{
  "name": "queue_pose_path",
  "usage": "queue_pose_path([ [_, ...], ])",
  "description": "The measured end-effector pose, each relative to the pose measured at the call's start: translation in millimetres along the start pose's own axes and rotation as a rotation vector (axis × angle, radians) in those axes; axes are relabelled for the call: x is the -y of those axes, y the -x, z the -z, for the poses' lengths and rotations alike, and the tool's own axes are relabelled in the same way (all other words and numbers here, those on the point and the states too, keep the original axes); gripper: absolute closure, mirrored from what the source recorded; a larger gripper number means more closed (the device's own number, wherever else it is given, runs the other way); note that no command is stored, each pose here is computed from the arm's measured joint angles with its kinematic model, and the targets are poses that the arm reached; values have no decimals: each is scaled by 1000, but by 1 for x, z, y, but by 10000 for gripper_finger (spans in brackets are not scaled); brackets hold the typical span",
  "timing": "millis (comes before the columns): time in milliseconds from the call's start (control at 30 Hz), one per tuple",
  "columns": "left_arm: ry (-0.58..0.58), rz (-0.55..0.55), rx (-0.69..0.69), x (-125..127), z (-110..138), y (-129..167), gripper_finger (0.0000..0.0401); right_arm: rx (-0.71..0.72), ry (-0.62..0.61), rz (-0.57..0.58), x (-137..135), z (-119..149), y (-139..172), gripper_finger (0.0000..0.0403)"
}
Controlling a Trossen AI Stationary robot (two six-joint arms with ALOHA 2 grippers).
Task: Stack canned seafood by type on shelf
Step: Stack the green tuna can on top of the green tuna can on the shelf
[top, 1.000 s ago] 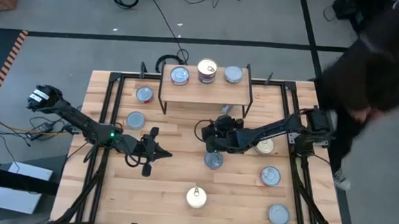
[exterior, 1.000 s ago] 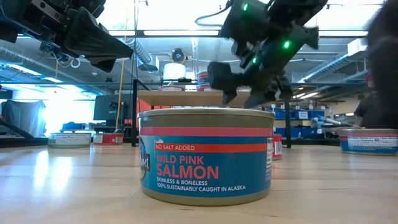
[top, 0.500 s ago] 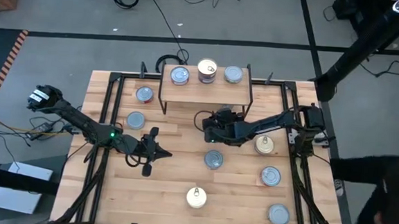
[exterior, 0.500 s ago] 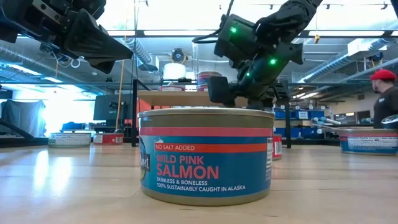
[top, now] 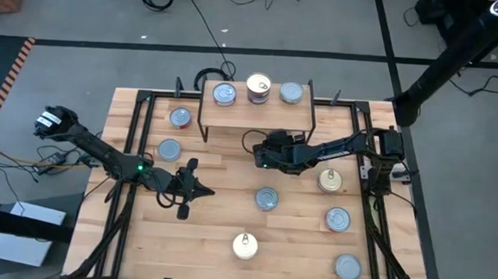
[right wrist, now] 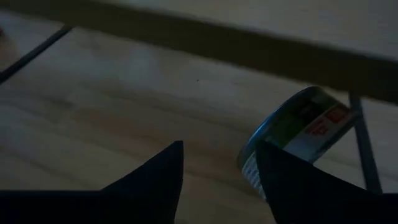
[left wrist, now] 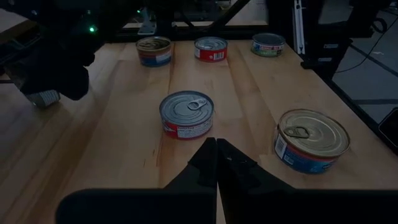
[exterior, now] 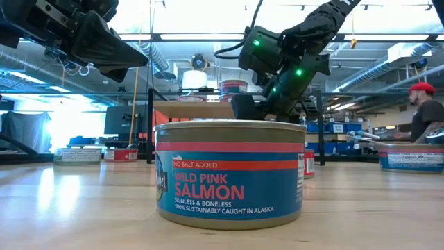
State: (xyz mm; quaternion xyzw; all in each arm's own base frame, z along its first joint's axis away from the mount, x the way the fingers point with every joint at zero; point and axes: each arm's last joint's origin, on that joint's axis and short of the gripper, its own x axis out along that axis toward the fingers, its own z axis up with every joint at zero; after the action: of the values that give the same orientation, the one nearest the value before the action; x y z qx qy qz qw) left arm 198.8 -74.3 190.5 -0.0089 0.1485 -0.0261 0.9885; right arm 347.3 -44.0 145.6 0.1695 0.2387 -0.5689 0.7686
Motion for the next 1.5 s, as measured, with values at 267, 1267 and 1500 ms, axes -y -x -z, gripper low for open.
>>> queue_pose_path([
  [267,0,0,0,0,0,0,395,-59,95,-76,-6,6,7,254],
  [1267,-29,-16,-13,-1,1,0,395,-15,821,-446,-49,33,92,398],
  [1500,-30,-16,-14,-1,2,0,395,-17,819,-469,-50,41,103,396],
])
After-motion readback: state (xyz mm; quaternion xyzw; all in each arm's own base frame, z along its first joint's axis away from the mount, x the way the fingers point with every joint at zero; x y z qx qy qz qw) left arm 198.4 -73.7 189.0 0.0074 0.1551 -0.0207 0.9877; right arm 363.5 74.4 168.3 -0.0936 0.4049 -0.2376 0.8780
